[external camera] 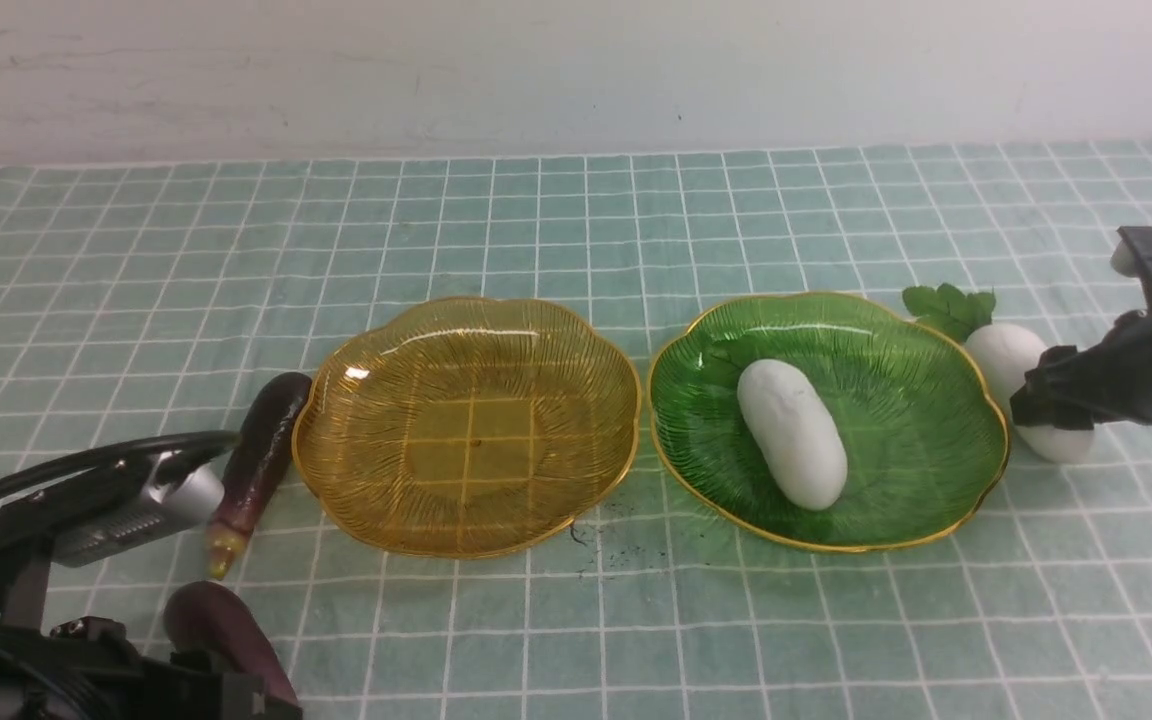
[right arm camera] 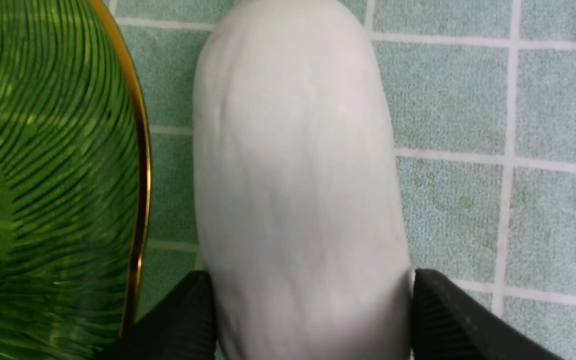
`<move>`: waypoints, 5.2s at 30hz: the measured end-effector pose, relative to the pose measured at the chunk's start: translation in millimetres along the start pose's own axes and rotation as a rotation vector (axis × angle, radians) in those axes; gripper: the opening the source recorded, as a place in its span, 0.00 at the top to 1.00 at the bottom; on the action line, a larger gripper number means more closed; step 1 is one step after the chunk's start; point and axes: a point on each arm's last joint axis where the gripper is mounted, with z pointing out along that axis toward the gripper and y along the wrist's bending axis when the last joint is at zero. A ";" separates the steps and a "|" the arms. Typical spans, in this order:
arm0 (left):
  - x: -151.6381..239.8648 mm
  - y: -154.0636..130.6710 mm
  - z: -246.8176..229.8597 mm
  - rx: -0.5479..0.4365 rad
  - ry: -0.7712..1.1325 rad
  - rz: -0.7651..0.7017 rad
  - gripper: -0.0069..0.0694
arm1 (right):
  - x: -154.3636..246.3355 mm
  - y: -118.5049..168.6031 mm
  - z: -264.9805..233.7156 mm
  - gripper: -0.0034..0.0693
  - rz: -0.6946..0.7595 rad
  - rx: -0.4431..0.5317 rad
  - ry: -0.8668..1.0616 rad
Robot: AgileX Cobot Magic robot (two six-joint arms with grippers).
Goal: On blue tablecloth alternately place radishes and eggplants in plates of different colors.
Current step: 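Place the white radish on the plate, then pick up the eggplant and place it in the yellow plate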
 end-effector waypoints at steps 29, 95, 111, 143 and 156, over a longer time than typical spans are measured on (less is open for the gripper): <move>0.0 0.0 0.0 0.000 0.000 0.000 0.58 | -50.6 38.5 -89.0 0.33 0.100 -0.303 0.180; -45.2 63.2 93.9 -0.293 0.034 -0.163 0.43 | 88.3 121.3 -259.1 0.18 0.087 -0.113 0.023; -130.8 -19.8 -0.2 -0.131 -0.064 0.063 0.50 | 88.6 121.7 -258.3 0.18 0.079 -0.120 0.025; -231.0 -33.5 94.5 -0.151 0.102 0.257 0.47 | 87.2 121.6 -258.3 0.18 0.042 -0.119 0.008; -198.8 60.6 48.4 -0.373 0.318 0.040 0.91 | 87.0 121.5 -258.2 0.18 0.040 -0.117 0.005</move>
